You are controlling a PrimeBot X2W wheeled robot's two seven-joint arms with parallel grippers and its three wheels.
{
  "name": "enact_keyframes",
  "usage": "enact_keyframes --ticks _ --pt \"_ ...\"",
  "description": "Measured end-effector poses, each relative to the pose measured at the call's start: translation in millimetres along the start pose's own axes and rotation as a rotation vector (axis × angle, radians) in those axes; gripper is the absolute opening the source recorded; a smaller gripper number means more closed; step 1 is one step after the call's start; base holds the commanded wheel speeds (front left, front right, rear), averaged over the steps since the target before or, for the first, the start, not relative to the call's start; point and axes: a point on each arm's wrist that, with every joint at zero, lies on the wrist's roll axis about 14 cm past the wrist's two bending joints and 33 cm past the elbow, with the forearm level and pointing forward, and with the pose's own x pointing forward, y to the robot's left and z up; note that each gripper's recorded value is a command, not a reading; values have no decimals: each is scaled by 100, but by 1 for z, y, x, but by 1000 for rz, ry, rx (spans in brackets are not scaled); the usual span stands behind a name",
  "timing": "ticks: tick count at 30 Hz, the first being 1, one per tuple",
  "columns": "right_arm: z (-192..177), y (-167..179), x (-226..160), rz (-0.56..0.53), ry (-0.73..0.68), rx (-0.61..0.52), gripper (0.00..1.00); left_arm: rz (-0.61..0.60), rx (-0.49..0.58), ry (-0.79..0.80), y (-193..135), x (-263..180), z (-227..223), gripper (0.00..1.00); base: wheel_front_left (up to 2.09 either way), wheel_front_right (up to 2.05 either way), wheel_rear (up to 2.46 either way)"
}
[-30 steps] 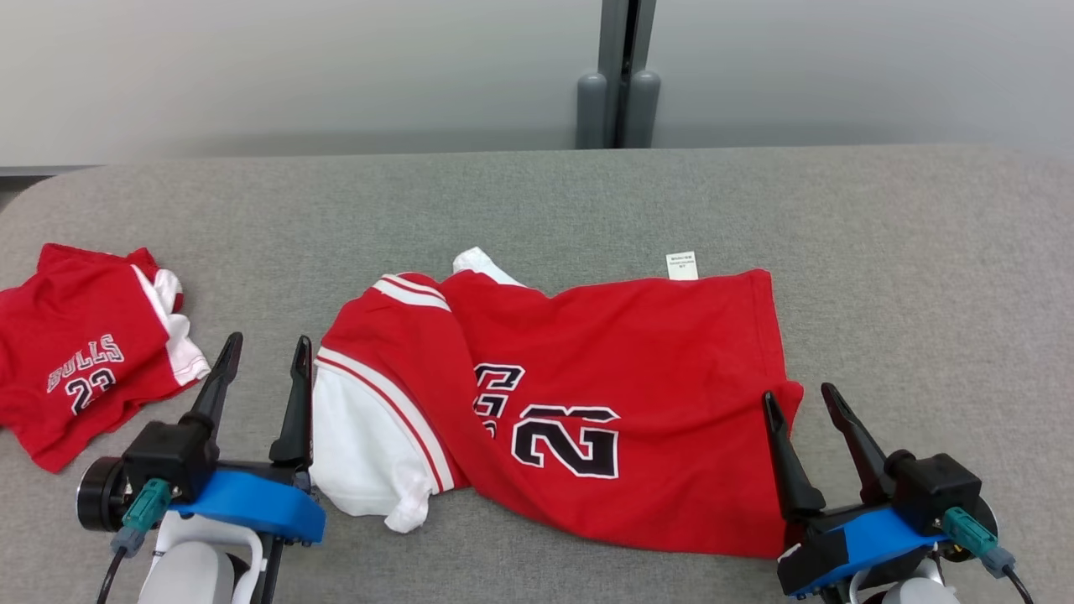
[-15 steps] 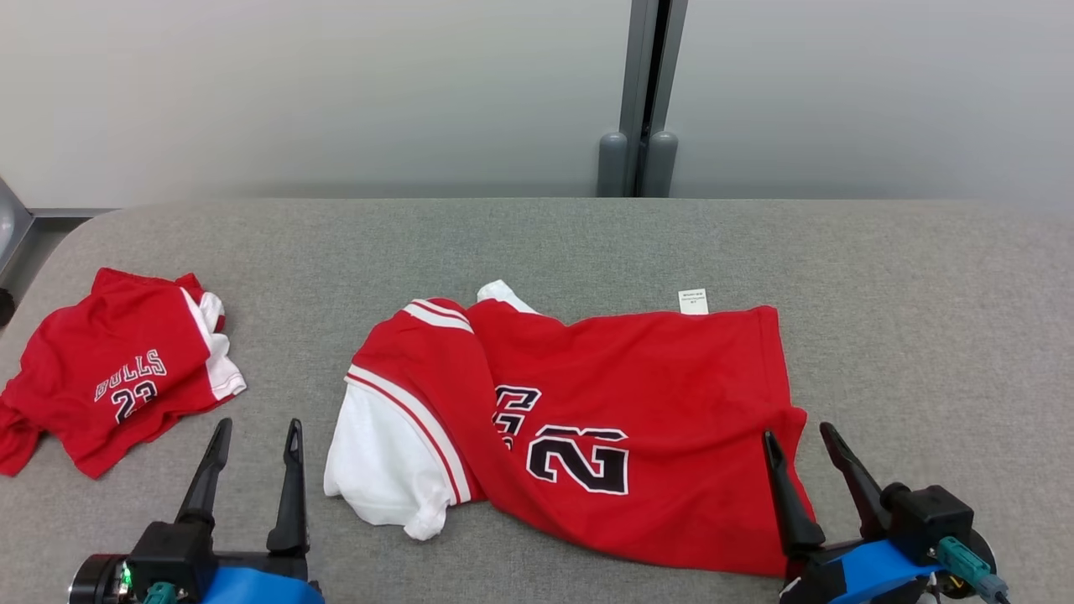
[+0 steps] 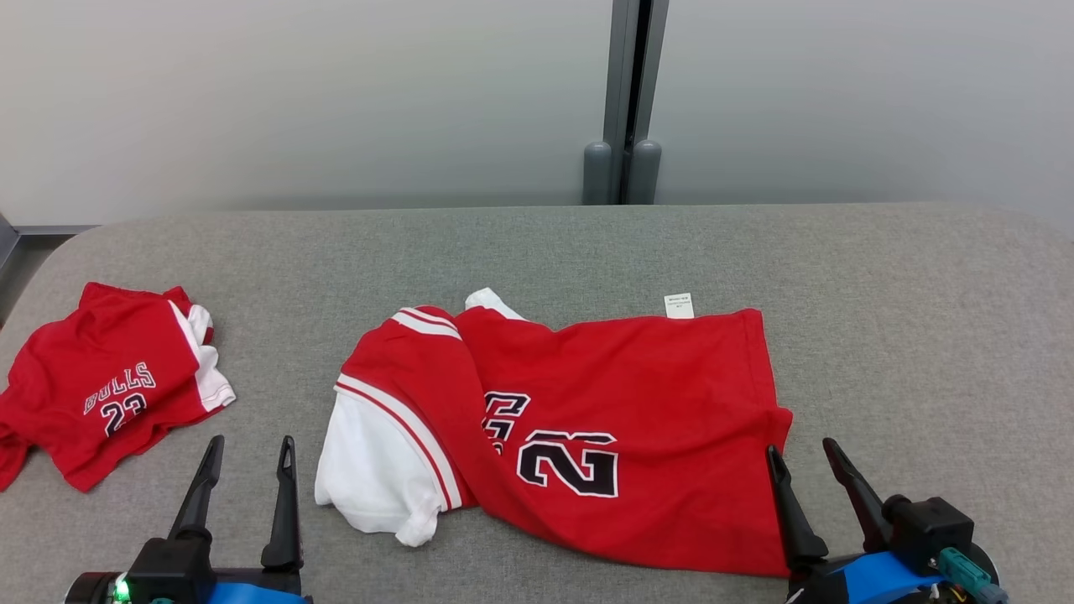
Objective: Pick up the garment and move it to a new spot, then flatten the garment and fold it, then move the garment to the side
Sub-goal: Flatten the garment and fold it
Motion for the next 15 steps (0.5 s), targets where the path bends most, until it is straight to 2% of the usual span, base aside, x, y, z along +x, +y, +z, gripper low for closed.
enact_keyframes --ticks 6,15 --pt "4 -7 8 -17 -8 -7 100 0 -4 5 -1 2 -2 100 0 0 0" --pt "57 -2 63 27 -139 -105 100 -6 -13 10 -4 16 -4 100 0 0 0"
